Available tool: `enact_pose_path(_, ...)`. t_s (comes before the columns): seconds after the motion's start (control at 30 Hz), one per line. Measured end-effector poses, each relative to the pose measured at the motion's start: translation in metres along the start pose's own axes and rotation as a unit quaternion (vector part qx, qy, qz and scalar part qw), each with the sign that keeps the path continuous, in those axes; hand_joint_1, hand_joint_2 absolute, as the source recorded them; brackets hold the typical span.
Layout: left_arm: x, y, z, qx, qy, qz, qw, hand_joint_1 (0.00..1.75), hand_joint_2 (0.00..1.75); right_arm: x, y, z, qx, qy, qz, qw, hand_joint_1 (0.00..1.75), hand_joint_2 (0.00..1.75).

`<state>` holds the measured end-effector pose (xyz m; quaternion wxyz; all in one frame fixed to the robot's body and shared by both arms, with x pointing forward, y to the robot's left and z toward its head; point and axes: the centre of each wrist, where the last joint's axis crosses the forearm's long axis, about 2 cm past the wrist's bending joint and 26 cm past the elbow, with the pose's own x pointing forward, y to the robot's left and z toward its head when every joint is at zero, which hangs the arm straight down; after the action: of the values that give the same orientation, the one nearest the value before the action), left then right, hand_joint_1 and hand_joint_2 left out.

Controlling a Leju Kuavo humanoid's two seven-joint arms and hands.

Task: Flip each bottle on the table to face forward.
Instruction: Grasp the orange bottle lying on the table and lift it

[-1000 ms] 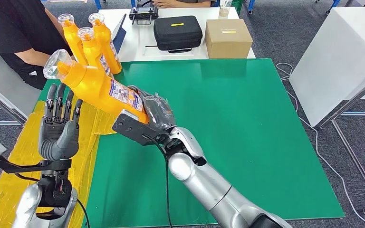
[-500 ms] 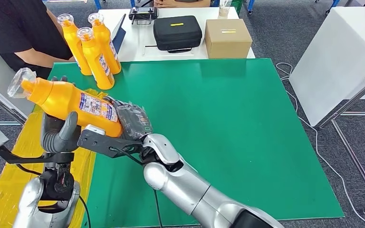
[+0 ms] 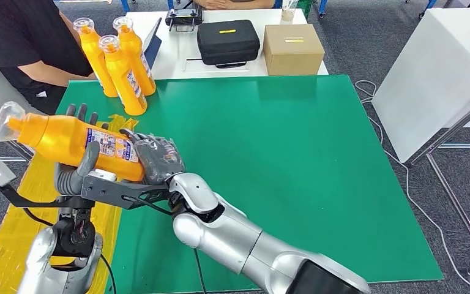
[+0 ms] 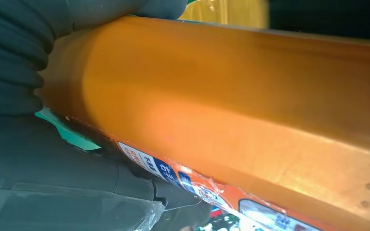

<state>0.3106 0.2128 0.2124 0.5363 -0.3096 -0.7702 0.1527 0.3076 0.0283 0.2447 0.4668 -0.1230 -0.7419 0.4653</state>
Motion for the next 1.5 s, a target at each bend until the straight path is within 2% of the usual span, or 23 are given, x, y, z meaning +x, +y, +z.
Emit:
enact_pose_path(0.93,-0.001,0.004,0.000,0.012,-0.008,-0.004,1.000,1.75,1.75,0.003,0.003,-0.003,0.012,-0.006,0.011,1.000,1.75,1.75)
enact_pose_path(1.0,-0.002,0.004,0.001,0.012,-0.009,-0.004,1.000,1.75,1.75,0.003,0.004,-0.003,0.013,-0.005,0.011,1.000,0.88,1.75)
enact_pose_path(1.07,-0.002,0.004,0.001,0.012,-0.009,-0.004,1.000,1.75,1.75,0.002,0.004,-0.003,0.015,-0.004,0.009,1.000,0.01,0.87)
enact_pose_path(1.13,-0.001,0.005,0.000,0.013,-0.010,-0.005,1.000,1.75,1.75,0.001,0.005,-0.003,0.017,-0.002,0.008,1.000,0.00,0.00)
enact_pose_path(1.33,-0.001,0.009,0.003,0.017,-0.010,-0.011,1.000,1.75,1.75,-0.007,0.008,-0.001,0.020,-0.006,0.018,1.000,0.00,0.00)
enact_pose_path(1.5,0.000,0.015,0.013,0.020,-0.014,-0.019,1.000,1.75,1.75,-0.020,0.012,0.007,0.018,0.004,0.026,1.000,0.00,0.00)
